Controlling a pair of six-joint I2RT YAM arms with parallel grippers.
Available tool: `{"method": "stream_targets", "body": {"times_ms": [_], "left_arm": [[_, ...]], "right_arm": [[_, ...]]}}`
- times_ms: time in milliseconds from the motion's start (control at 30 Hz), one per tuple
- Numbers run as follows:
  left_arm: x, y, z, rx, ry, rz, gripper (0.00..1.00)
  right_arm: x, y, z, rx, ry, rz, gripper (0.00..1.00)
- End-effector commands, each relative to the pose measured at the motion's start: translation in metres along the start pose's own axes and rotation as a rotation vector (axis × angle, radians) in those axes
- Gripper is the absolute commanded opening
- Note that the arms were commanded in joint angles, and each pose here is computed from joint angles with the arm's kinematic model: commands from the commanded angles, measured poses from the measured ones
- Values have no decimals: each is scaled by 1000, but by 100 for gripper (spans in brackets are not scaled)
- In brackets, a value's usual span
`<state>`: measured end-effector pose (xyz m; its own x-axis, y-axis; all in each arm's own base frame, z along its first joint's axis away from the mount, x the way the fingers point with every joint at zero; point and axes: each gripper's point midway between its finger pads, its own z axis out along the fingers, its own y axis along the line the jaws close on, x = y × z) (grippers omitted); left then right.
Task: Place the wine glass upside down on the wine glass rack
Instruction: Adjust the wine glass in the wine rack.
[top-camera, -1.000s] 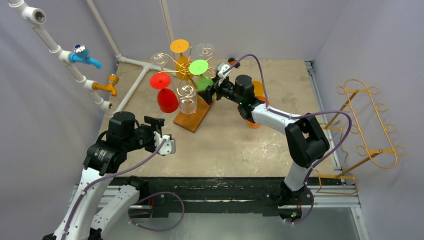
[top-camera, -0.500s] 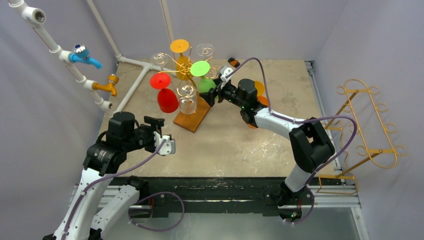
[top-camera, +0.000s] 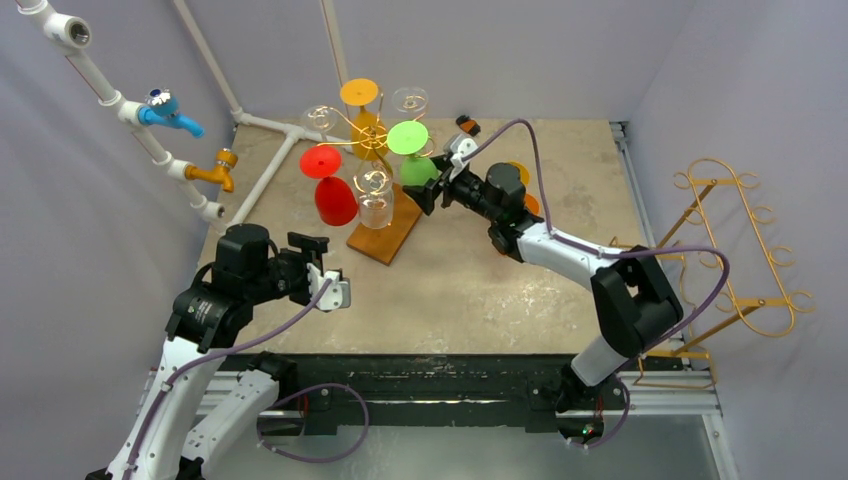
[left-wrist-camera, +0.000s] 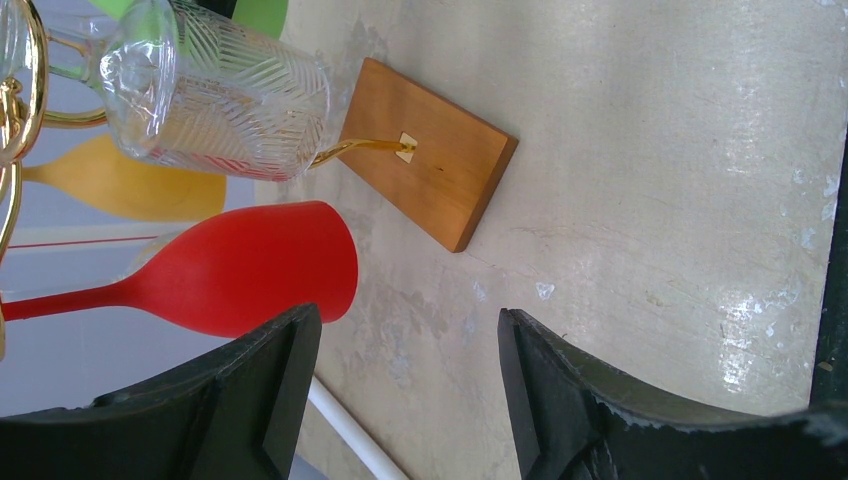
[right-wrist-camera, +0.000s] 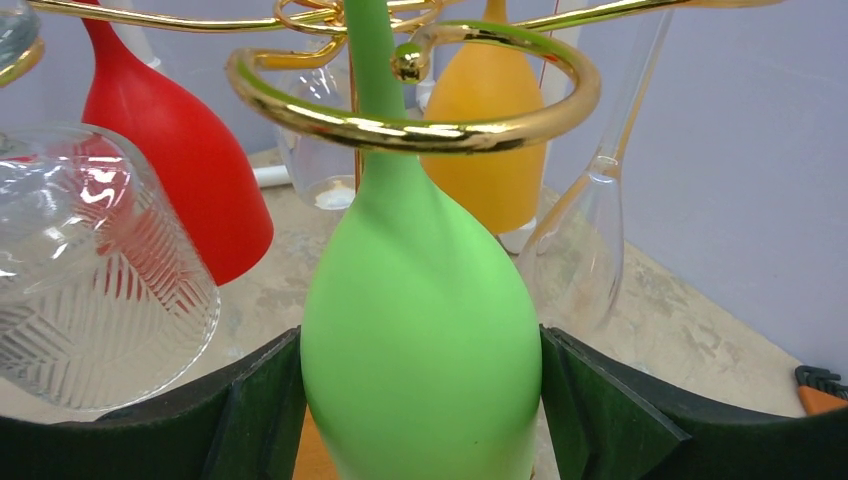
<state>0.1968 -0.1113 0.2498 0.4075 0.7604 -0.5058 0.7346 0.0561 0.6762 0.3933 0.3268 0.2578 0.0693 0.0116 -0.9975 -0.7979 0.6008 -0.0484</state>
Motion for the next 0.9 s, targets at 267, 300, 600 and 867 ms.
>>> {"method": "stream_targets", "body": {"times_ms": [267, 300, 600, 867], "left_arm": [[-7, 12, -5, -39, -16, 28, 70], [-7, 12, -5, -38, -16, 26, 70], [-6, 12, -6, -41, -10, 32, 69], [-5, 11, -7, -42, -7, 33, 69]], "right_arm": [[-39, 3, -18, 26, -116, -52, 64], [-39, 3, -19, 25, -118, -54, 64], [-31, 6, -25, 27, -124, -21, 65], [-34, -7, -36, 67, -165, 65, 65]]}}
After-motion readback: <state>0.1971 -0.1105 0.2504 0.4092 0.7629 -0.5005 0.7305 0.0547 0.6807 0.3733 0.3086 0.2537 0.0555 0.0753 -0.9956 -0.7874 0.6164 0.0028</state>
